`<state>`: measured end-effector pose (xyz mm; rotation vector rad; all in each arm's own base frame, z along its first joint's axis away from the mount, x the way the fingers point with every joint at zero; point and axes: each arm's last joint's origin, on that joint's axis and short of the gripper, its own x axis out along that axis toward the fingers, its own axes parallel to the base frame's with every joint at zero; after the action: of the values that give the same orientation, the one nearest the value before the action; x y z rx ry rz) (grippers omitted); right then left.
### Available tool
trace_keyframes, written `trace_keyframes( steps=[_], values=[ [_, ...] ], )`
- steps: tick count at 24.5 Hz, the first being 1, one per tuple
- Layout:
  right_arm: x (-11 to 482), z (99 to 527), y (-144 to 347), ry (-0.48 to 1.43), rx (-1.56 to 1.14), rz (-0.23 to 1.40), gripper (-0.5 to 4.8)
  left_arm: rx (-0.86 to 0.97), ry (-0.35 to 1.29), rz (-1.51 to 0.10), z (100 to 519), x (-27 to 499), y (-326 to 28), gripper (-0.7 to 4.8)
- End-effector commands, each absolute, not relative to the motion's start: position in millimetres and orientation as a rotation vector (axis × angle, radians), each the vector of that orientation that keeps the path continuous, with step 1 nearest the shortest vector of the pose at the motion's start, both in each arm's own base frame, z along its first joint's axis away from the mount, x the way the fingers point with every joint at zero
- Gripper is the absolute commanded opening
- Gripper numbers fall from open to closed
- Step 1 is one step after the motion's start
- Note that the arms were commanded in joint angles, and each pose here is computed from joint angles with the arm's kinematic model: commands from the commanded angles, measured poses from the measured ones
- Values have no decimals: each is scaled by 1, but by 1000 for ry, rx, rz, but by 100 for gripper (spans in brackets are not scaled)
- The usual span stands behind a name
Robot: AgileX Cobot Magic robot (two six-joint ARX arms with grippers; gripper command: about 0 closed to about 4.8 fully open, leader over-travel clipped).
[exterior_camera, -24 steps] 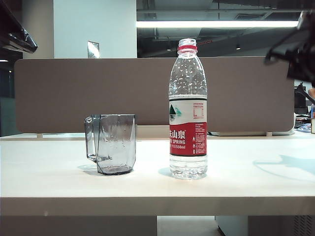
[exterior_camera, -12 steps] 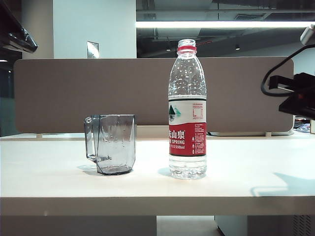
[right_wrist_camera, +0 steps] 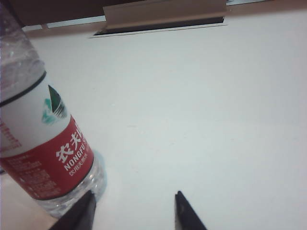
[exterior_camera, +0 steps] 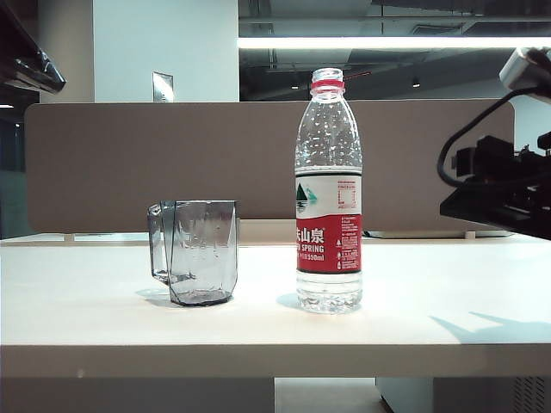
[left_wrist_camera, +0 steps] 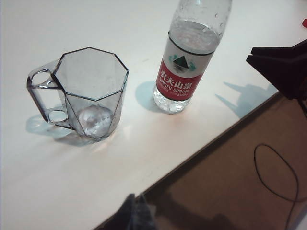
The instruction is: Pick up the mineral water bottle on the table and pour water into the mug until it's full.
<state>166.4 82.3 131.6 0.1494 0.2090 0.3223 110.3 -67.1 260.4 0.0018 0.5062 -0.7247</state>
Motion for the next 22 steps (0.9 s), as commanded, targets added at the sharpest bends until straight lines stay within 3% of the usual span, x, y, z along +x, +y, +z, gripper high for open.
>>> trace_keyframes(
  steps=[1, 12, 18, 22],
  values=[
    [167, 131, 84, 205, 148, 333, 267, 2, 486, -728, 263, 110, -67, -5],
    [170, 120, 123, 176, 0, 473, 339, 2, 486, -728, 263, 110, -67, -5],
    [183, 117, 136, 162, 1, 455, 475, 2, 486, -728, 263, 110, -67, -5],
    [190, 118, 144, 143, 12, 482, 479, 2, 486, -728, 263, 110, -67, -5]
  ],
)
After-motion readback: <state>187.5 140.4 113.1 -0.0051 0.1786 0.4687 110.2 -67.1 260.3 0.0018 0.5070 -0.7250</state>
